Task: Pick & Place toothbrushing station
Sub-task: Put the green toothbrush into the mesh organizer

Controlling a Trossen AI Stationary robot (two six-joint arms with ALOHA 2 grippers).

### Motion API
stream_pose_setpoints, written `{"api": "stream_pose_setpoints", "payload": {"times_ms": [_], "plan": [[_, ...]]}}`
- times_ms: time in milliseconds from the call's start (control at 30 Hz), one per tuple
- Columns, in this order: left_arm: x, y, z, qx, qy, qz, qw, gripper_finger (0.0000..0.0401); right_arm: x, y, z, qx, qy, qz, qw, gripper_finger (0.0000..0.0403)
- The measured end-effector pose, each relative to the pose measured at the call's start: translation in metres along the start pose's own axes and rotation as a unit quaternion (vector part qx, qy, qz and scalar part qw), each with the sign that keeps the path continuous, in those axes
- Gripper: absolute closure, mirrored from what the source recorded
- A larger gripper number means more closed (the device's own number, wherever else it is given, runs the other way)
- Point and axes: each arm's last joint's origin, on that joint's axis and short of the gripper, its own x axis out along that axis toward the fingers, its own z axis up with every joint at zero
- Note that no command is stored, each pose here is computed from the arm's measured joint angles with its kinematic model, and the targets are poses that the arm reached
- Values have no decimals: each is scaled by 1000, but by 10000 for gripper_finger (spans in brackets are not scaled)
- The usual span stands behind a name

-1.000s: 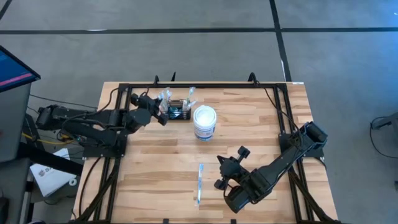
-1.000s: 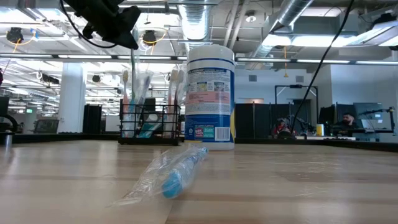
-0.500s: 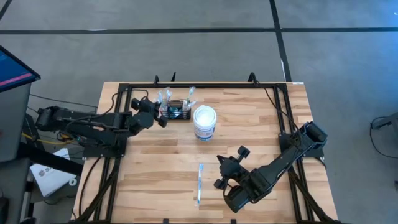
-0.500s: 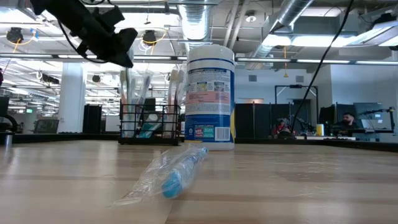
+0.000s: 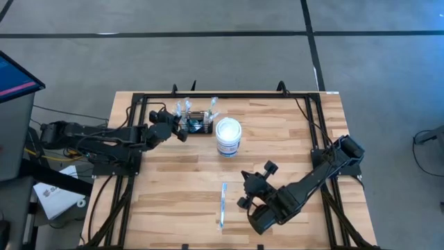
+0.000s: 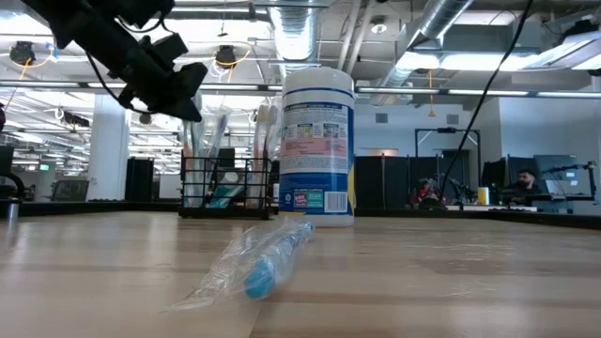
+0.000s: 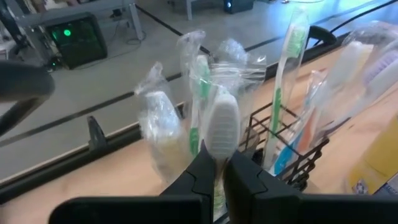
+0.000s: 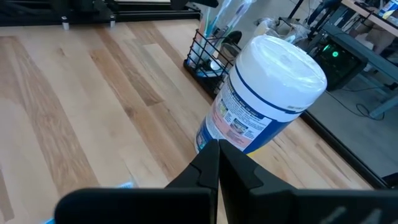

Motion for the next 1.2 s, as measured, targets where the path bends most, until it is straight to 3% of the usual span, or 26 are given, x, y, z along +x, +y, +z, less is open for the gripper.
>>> {"api": "stream_pose_setpoints", "payload": {"times_ms": [467,1200], "plan": [[12,9,-19,-40,2,-14,999,391,2,-1,1,1,1,-2,1000,403],[10,7,-19,-17,-2,-32,999,256,2,-1,1,0,1,-2,1000,403]]}}
